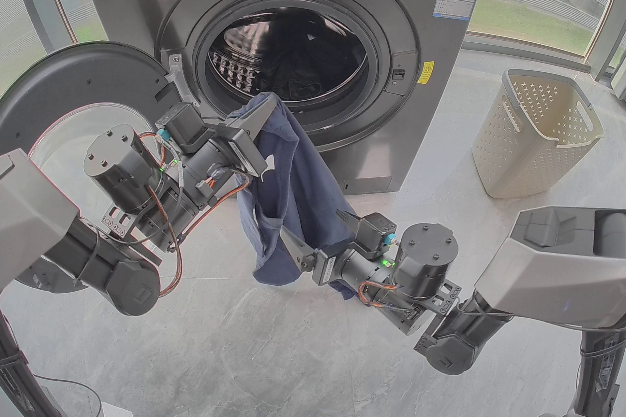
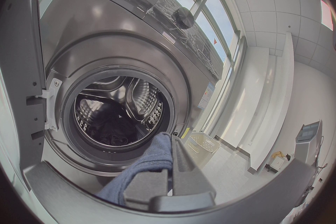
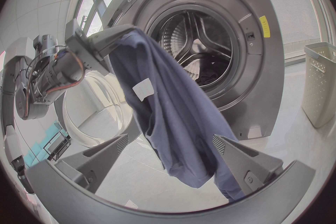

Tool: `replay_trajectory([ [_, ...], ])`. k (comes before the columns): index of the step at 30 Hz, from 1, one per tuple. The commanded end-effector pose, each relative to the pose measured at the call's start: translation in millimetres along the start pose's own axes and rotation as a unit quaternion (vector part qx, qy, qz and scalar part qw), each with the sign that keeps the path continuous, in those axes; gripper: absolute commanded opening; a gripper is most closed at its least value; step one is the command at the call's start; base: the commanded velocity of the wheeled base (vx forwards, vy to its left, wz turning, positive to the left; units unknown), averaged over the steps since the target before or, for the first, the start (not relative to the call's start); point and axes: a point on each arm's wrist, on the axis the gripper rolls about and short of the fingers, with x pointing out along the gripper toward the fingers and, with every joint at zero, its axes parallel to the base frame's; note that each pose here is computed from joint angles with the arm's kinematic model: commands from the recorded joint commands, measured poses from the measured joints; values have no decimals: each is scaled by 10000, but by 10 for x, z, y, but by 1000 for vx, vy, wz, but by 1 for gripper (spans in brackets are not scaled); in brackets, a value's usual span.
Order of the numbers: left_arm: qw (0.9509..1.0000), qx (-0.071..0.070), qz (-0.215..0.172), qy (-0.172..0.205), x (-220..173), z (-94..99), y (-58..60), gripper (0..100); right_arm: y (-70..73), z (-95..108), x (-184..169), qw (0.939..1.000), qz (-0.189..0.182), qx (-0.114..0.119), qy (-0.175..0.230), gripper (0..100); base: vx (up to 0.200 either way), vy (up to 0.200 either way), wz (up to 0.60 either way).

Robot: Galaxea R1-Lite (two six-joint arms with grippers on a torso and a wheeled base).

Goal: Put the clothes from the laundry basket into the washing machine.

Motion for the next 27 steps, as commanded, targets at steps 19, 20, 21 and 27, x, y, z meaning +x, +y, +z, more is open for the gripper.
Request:
replay_trajectory([
  [19,9999,29,97,-2,-14,2,68,0,2,-616,532,9999,81,-39,-63,100,0,0,0],
  [20,9999,29,97,-2,-14,2,68,0,2,-635,546,9999,89,-47,-62,100,0,0,0],
  [21,9999,30,95,-9,-15,8,67,0,-4,-660,577,9999,81,-63,-63,100,0,0,0],
  [27,9999,29,97,-2,-11,-1,70,0,15,-719,750,9996,109,-103,-251,100,0,0,0],
])
